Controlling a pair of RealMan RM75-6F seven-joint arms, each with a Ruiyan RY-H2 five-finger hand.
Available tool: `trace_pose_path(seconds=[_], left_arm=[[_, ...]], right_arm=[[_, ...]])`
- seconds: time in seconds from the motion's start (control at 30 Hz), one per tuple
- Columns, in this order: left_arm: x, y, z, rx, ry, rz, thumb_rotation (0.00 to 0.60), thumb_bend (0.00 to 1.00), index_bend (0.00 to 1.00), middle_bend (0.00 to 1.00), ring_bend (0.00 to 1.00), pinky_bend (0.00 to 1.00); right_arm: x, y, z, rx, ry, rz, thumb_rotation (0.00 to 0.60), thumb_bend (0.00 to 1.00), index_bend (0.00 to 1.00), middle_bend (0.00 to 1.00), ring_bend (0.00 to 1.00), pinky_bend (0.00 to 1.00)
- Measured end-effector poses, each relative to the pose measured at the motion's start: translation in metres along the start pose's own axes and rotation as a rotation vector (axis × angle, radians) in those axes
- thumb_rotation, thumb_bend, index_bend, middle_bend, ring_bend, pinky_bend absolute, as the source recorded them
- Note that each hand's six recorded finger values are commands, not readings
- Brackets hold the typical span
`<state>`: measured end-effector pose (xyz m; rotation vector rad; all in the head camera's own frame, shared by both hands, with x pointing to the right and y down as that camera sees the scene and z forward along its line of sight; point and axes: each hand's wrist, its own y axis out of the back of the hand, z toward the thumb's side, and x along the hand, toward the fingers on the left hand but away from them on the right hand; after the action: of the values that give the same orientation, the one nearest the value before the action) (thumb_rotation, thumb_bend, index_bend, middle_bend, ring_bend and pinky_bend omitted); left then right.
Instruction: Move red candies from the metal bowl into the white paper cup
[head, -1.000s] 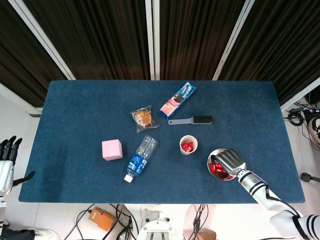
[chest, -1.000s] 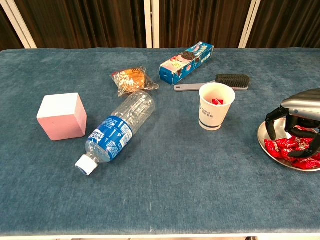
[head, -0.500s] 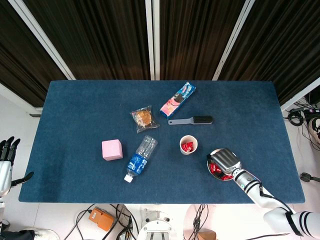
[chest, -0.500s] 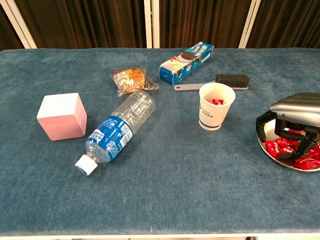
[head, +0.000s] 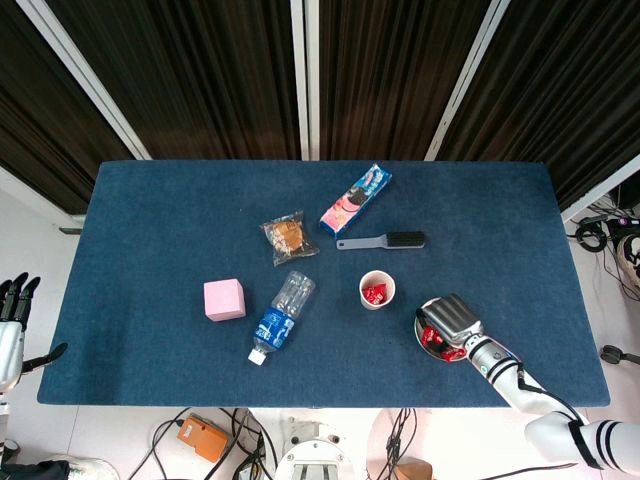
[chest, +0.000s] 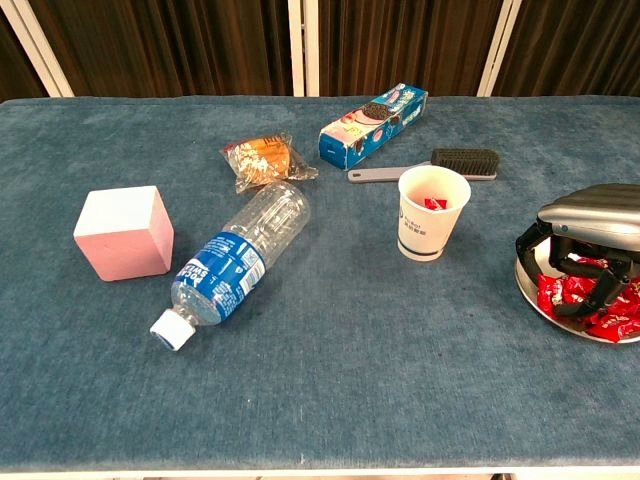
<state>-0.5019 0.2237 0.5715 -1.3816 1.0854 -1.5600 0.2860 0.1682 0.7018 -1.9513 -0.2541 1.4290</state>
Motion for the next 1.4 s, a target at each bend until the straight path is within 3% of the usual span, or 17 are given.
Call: trace_pose_path(seconds=[0.23,0.37,0.63,0.8,1.0,1.4], left_arm=[[0.0,0.0,0.001,-0.002,-0.003,0.001,0.6,0.01,0.0,0.0,0.0,0.0],[0.0,0.001,0.001,0.0,-0.003,0.002,0.6,0.01,0.0,0.0,0.0,0.0],[0.0,0.002,0.002,0.003,-0.006,0.006,0.6,0.01,0.0,0.0,0.0,0.0],[0.0,0.003,0.003,0.005,-0.005,0.007,0.6,0.01,0.0,0.0,0.0,0.0],[-0.001,0.003,0.0,0.009,0.005,0.004,0.6,0.01,0.0,0.0,0.0,0.0],[0.0,0.002,0.0,0.009,0.008,0.001,0.6,0.01,0.0,0.0,0.0,0.0]], right_arm=[[0.006,0.008,-0.004,-0.003,-0.01,-0.027,0.6,0.5,0.68,0.93,1.0,1.0],[0.011,0.024,-0.005,-0.026,-0.011,-0.069,0.6,0.5,0.68,0.93,1.0,1.0],[0.005,0.093,0.007,-0.086,0.042,-0.221,0.6,0.51,0.68,0.93,1.0,1.0],[-0.018,0.119,0.026,-0.102,0.091,-0.236,0.6,0.51,0.67,0.93,1.0,1.0],[-0.046,0.124,0.042,-0.111,0.112,-0.212,0.6,0.5,0.65,0.93,1.0,1.0],[-0.057,0.115,0.049,-0.077,0.109,-0.176,0.6,0.46,0.44,0.93,1.0,1.0]])
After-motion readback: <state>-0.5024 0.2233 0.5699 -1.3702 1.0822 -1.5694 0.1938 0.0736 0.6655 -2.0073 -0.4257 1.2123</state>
